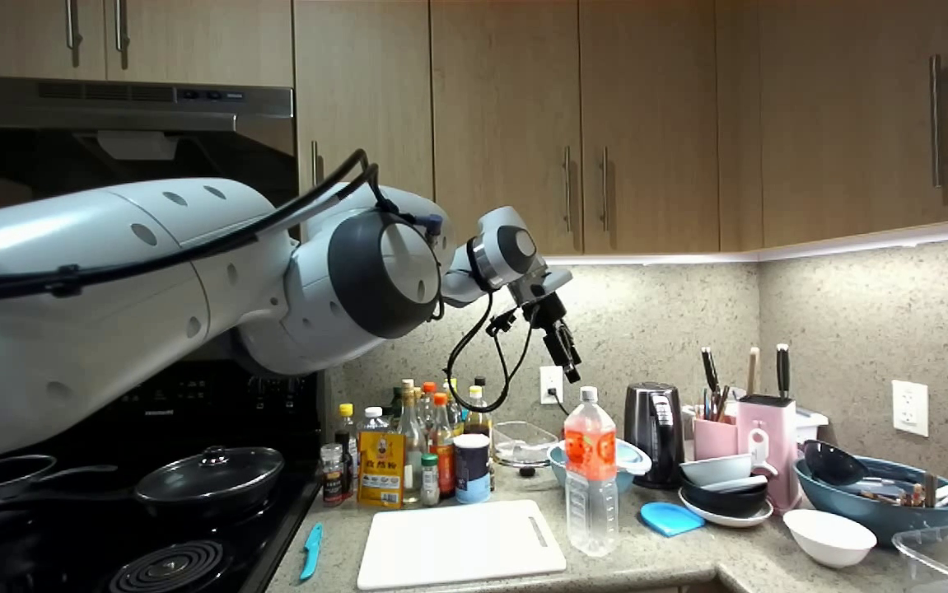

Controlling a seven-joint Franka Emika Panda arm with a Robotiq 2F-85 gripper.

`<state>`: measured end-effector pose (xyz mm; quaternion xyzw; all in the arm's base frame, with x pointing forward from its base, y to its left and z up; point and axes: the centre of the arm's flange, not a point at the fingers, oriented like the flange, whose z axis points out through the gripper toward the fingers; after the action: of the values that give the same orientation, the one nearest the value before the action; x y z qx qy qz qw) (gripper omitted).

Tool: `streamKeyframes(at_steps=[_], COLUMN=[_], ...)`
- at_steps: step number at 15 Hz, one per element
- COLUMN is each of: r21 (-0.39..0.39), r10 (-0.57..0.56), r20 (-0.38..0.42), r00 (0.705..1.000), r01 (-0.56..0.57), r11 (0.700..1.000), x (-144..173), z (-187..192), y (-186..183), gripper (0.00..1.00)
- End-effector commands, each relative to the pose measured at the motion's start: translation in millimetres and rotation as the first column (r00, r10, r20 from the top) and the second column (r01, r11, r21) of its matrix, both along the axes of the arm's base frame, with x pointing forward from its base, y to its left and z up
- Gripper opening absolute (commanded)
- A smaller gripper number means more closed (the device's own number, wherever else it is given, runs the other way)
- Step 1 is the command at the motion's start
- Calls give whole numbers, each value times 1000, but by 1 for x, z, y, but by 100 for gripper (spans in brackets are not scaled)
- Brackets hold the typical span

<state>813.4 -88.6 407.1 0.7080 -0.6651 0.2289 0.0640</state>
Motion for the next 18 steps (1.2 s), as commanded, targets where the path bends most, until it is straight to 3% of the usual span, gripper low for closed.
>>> streamKeyframes(at_steps=[1,6,18], r21=[-4,-33,-67], r10=[-3,-33,-39], r20=[-1,16,-44], r00=[1000,999,998], r01=[3,34,36], r11=[1000,999,997], x=[2,12,12], z=[-2,-12,-39], y=[-1,-12,-26], gripper=[100,100,100])
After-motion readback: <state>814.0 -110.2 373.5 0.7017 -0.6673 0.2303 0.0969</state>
